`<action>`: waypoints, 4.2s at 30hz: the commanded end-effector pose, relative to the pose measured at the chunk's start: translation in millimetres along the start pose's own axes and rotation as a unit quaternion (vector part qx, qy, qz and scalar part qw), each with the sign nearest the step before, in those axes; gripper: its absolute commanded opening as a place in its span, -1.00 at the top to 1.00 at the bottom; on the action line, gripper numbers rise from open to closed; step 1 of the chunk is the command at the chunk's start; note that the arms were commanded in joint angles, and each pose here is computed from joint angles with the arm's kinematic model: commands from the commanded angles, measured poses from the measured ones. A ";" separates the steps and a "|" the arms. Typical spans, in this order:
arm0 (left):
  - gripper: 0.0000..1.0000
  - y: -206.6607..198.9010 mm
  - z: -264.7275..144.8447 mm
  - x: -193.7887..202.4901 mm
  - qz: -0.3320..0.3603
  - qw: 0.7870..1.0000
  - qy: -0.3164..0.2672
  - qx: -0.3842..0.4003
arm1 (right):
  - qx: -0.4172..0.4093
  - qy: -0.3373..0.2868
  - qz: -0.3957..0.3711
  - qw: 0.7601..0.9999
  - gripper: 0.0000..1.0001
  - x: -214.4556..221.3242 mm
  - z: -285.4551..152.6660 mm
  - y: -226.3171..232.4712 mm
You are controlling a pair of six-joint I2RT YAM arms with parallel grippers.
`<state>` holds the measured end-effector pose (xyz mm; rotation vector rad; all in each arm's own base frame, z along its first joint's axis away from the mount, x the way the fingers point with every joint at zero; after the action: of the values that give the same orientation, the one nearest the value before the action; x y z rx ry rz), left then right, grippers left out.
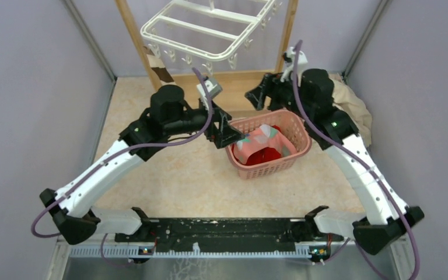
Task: Remove the socks clipped to the hanger
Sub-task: Place the sock in the bin, then adjust the hanger on the clothesline.
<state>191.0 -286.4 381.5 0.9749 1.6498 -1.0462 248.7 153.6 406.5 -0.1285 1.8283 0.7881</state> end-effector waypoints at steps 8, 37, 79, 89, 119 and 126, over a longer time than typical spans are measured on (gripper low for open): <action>-0.98 18.9 -57.5 20.8 -0.038 0.979 -0.002 -0.201 | -0.030 -0.039 -0.059 0.997 -0.45 -12.2 50.9 73.7; -0.98 30.3 -33.4 51.0 -0.025 0.983 0.025 -0.179 | 0.086 -0.210 -0.006 0.974 -0.37 -73.5 98.6 32.5; -0.98 43.1 -35.8 64.9 -0.074 0.966 0.057 -0.243 | -0.125 -0.104 -0.087 0.983 -0.30 -115.5 -3.8 106.1; -0.98 37.2 -60.0 58.8 -0.071 0.961 0.027 -0.267 | -0.197 -0.085 -0.099 0.972 -0.23 -55.6 15.1 126.3; -0.98 39.2 -65.8 60.4 -0.057 0.962 0.031 -0.266 | -0.130 -0.226 -0.098 0.960 -0.30 -32.1 113.1 125.2; -0.98 40.5 -64.4 60.7 -0.056 0.962 0.034 -0.263 | -0.124 -0.247 -0.094 0.957 -0.17 -38.1 110.4 124.5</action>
<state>194.1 -206.6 327.0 0.5619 1.9365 -0.5884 309.3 311.8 421.6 -0.3036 1.3992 0.7870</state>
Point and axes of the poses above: each gripper's point midway between its finger pads, its own z axis out along the fingers, its own y axis along the line the jaws close on, x = y × z, the point moved 7 cm from there along -z, back along the fingers, and after that the axes turned 6 degrees about z, right-handed, at the moved point
